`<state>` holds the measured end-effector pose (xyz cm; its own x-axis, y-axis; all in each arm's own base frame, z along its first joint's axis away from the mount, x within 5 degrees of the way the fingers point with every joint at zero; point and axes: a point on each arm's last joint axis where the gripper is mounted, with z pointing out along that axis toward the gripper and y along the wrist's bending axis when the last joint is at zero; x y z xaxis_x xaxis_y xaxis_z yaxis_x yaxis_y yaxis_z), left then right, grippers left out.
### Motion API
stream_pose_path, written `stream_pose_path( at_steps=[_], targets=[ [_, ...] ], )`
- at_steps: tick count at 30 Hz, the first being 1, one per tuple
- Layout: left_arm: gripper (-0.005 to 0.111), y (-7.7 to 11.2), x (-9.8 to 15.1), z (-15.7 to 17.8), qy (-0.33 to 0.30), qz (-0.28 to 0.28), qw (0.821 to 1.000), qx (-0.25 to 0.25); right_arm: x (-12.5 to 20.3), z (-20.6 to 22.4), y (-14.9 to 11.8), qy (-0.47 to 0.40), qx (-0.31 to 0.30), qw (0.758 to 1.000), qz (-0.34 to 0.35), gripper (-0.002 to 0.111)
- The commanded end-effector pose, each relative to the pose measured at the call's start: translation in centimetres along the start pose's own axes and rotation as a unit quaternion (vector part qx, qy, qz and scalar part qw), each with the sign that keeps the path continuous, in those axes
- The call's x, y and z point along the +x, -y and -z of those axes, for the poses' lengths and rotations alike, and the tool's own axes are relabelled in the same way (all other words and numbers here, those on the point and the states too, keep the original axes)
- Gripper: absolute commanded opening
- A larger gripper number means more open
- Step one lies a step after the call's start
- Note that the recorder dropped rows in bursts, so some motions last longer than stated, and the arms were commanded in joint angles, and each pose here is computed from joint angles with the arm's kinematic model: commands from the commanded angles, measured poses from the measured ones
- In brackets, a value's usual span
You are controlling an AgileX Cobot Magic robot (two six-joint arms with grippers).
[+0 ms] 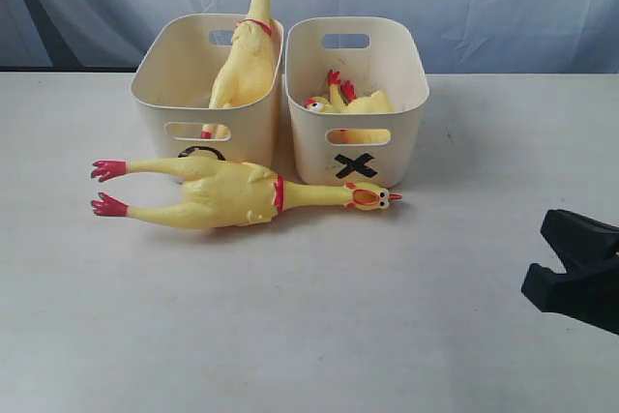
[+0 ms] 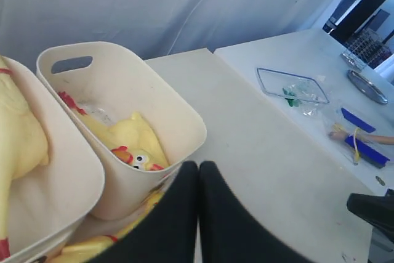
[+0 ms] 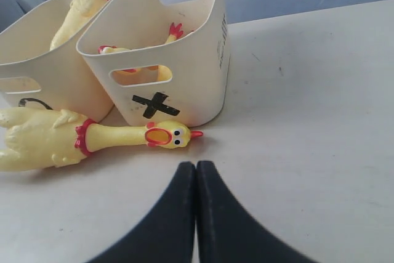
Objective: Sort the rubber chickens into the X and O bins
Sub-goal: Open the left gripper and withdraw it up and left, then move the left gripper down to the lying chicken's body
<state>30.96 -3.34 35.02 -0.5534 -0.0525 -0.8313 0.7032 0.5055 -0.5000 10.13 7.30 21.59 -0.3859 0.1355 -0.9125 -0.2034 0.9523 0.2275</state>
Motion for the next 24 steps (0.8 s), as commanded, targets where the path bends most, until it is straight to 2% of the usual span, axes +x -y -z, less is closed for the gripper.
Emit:
stream_pose_path(
  at_steps=[1, 6, 11, 14, 17, 24],
  targets=[
    [0.0, 2.6, 1.9, -0.2, -0.003, -0.019, 1.0, 0.002, 0.1, 0.0, 0.1, 0.001, -0.002, 1.0, 0.004, -0.001],
    [0.0, 4.7, 4.2, -1.7, -0.005, -0.049, 0.998, -0.039, 0.1, 0.0, 0.1, 0.001, -0.002, 1.0, 0.004, -0.001],
    [0.0, 5.7, 6.4, -3.3, -0.021, -0.082, 0.994, -0.062, 0.1, 0.0, 0.1, 0.001, -0.002, 1.0, 0.004, -0.001],
    [0.0, 4.9, 7.8, -3.8, -0.033, -0.123, 0.986, -0.106, 0.0, 0.0, 0.1, 0.002, 0.001, 1.0, 0.003, -0.001],
    [0.0, 3.8, 8.9, -4.0, -0.035, -0.183, 0.97, -0.157, 0.1, 0.0, 0.1, 0.002, 0.001, 1.0, 0.002, -0.001],
    [0.0, 2.5, 11.1, -4.2, -0.008, -0.22, 0.944, -0.246, 0.1, 0.0, 0.1, 0.002, 0.001, 1.0, 0.002, -0.001]
  ],
)
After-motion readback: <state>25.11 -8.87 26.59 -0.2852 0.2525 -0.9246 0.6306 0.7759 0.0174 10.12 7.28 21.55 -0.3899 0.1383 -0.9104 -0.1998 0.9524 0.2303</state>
